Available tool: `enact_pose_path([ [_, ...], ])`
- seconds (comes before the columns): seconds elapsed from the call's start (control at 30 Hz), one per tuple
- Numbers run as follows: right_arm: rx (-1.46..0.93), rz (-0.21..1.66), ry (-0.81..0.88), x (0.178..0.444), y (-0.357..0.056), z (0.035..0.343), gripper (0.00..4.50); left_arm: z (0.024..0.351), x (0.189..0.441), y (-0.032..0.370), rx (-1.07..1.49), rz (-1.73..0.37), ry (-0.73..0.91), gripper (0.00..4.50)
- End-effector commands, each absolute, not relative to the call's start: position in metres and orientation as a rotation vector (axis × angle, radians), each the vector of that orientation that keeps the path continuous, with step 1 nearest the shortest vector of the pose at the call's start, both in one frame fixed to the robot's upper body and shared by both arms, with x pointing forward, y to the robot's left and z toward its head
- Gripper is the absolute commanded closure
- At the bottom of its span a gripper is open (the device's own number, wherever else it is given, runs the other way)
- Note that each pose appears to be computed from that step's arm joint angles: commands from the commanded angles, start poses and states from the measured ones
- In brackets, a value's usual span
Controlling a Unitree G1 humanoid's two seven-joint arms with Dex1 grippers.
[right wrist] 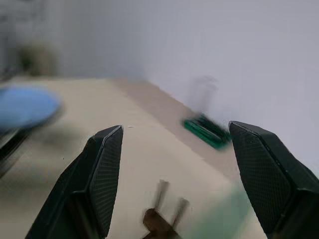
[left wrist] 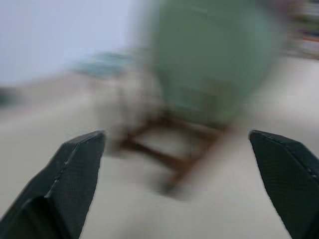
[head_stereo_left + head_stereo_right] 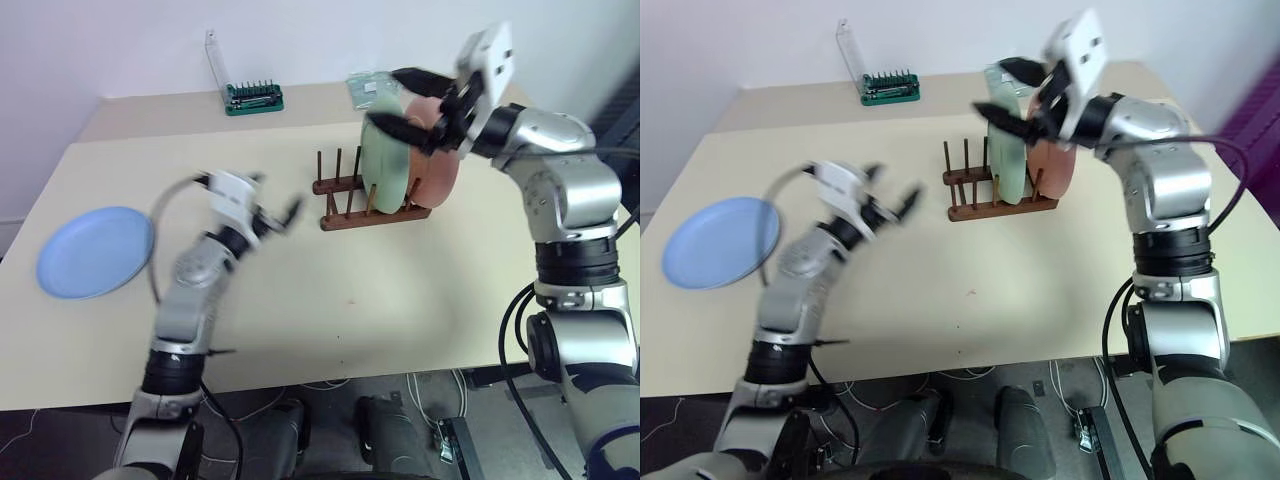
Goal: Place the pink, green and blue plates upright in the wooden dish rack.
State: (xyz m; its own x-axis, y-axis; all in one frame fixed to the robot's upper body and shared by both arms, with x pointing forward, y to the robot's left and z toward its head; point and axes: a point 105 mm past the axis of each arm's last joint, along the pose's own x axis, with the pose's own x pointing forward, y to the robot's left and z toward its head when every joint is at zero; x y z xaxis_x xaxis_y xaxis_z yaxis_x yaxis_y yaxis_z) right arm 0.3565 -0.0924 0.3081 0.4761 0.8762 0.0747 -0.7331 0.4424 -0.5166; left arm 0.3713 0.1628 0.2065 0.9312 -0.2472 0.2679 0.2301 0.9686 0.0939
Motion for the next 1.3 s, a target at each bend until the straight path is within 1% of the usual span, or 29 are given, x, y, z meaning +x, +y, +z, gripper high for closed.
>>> enact_pose_path([
  [0.03,-0.52,1.084,-0.401,0.344,-0.074,0.305,1.04,0.219,0.366,0.223,0.042,0.065,-0.282,0.02],
  [0.07,-0.524,1.1,-0.396,0.343,-0.067,0.299,1.04,0.218,0.358,0.255,0.023,0.229,-0.251,0.02],
  [0.13,-0.527,1.124,-0.381,0.344,-0.059,0.287,1.04,0.21,0.33,0.312,-0.089,0.532,-0.186,0.02],
  [0.2,-0.527,1.132,-0.374,0.346,-0.058,0.283,1.04,0.2,0.311,0.337,-0.161,0.681,-0.13,0.02],
  [0.27,-0.52,1.137,-0.369,0.348,-0.058,0.282,1.04,0.188,0.292,0.351,-0.261,0.781,-0.077,0.02],
  [0.33,-0.511,1.149,-0.364,0.349,-0.056,0.28,1.04,0.171,0.281,0.355,-0.331,0.802,-0.008,0.02],
  [0.43,-0.51,1.162,-0.365,0.351,-0.054,0.279,1.04,0.151,0.271,0.356,-0.343,0.817,0.096,0.02],
  [0.5,-0.512,1.17,-0.364,0.352,-0.052,0.277,1.04,0.134,0.263,0.356,-0.431,0.859,0.158,0.02],
  [0.57,-0.516,1.172,-0.362,0.353,-0.05,0.275,1.04,0.121,0.261,0.35,-0.533,0.864,0.192,0.02],
  [0.67,-0.528,1.173,-0.363,0.354,-0.049,0.272,1.04,0.113,0.27,0.346,-0.603,0.812,0.214,0.02],
  [0.77,-0.534,1.16,-0.359,0.354,-0.05,0.268,1.04,0.099,0.274,0.35,-0.702,0.834,0.248,0.83],
  [1.0,-0.546,1.126,-0.348,0.355,-0.056,0.263,1.04,0.106,0.281,0.354,-0.822,0.859,0.172,4.28],
  [1.03,-0.552,1.119,-0.346,0.355,-0.057,0.262,1.04,0.11,0.284,0.353,-0.817,0.843,0.161,4.42],
  [1.13,-0.573,1.1,-0.347,0.356,-0.058,0.261,1.04,0.135,0.3,0.344,-0.762,0.735,0.092,4.42],
  [1.2,-0.575,1.107,-0.348,0.355,-0.057,0.261,1.04,0.174,0.318,0.324,-0.652,0.58,-0.02,4.42],
  [1.23,-0.586,1.111,-0.355,0.355,-0.055,0.262,0.8,0.193,0.326,0.31,-0.595,0.5,-0.063,4.47],
  [1.3,-0.639,1.123,-0.384,0.352,-0.049,0.262,0.31,0.216,0.337,0.284,-0.509,0.386,-0.107,4.5],
])
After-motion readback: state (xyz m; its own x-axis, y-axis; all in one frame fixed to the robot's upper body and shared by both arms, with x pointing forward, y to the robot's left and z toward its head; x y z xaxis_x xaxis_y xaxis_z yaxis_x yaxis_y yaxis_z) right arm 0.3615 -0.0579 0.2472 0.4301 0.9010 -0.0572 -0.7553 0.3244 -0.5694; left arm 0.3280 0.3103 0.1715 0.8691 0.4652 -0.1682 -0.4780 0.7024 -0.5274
